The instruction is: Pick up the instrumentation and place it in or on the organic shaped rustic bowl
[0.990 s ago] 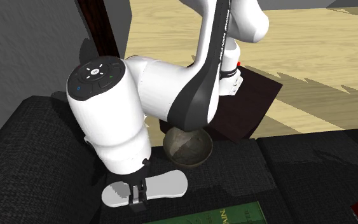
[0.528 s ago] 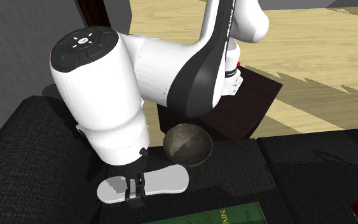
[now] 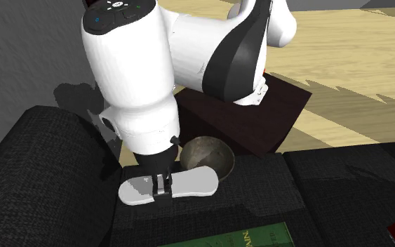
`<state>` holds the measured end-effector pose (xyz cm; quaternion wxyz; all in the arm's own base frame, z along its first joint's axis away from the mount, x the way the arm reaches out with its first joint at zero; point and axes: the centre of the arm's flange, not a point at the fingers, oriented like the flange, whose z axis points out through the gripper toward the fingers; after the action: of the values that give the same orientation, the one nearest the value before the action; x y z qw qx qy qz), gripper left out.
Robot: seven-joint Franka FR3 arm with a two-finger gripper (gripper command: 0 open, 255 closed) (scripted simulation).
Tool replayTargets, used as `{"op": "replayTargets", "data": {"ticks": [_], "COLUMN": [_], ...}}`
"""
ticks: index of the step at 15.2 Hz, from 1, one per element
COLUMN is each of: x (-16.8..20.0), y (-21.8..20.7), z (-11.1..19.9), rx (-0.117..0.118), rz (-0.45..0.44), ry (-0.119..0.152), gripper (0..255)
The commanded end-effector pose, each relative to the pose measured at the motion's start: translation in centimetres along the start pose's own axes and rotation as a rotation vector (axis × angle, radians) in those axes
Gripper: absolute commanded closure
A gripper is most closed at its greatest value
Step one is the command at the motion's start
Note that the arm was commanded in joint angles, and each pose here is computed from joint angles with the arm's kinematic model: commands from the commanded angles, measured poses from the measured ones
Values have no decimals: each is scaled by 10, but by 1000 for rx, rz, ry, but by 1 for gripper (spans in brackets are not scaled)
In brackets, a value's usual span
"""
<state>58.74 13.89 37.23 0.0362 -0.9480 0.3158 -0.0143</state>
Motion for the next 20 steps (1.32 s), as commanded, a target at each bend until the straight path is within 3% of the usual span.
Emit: {"op": "replayTargets", "data": {"ticks": [1,11,20], "x": [-21,-125,-125], "y": [17,105,109], "z": [-4,-17,31], "rx": [0,0,0], "rz": [1,1,1], "ry": [0,0,0], "gripper": [255,255,255]}}
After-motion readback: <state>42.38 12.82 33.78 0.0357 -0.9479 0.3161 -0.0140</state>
